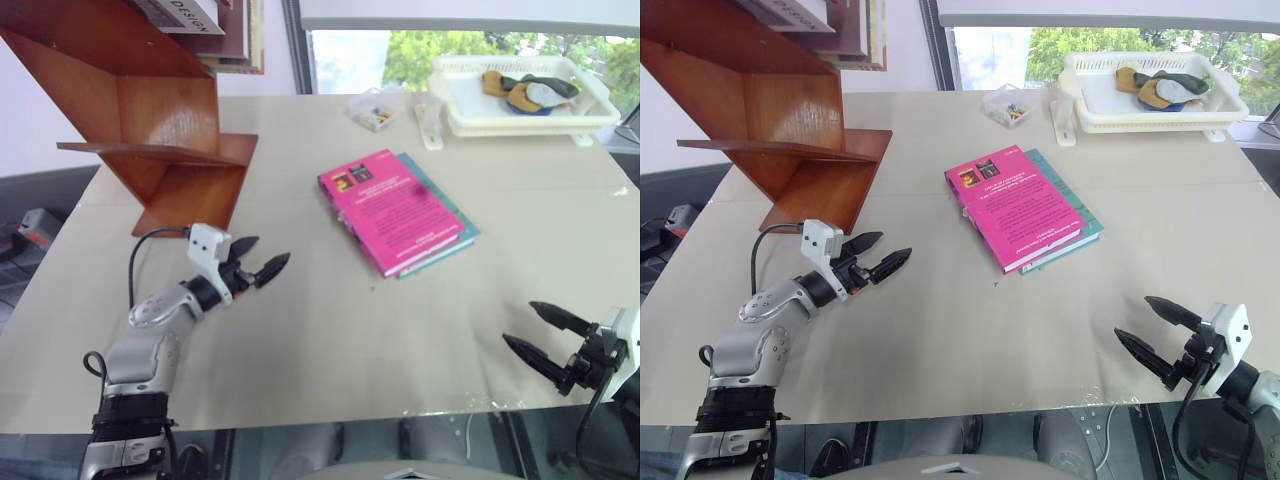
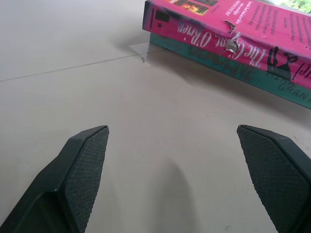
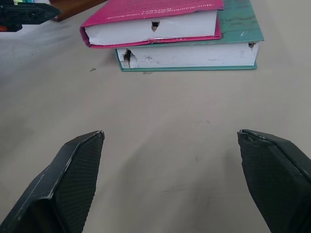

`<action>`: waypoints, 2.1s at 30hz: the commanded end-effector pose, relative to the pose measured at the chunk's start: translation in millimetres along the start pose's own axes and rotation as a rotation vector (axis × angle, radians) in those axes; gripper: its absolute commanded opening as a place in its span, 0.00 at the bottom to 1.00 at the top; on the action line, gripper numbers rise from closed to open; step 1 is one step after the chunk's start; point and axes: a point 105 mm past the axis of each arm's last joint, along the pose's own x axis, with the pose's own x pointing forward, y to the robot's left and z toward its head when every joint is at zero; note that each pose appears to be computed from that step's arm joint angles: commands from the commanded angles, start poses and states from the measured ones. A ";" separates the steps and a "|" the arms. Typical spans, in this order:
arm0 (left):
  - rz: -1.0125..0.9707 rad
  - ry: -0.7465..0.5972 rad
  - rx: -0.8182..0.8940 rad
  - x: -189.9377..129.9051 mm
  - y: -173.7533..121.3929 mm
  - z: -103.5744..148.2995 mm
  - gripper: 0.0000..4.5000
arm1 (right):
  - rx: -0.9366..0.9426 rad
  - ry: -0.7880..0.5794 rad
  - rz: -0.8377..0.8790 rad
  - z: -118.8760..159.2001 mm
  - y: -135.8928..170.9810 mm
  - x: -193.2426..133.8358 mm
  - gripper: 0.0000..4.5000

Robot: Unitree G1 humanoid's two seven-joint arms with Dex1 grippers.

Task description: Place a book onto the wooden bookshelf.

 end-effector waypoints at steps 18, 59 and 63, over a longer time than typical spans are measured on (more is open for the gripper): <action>-0.142 -0.080 -0.146 -20.1 -17.0 20.4 0.99 | -0.044 -0.033 0.008 14.8 -8.1 6.5 1.00; -0.367 0.231 -1.295 135.6 -97.8 16.6 0.99 | -0.205 -0.146 0.056 69.5 47.4 10.2 1.00; -0.360 0.235 -1.353 136.4 -91.6 14.2 0.99 | -0.205 -0.144 0.060 69.1 47.6 10.5 1.00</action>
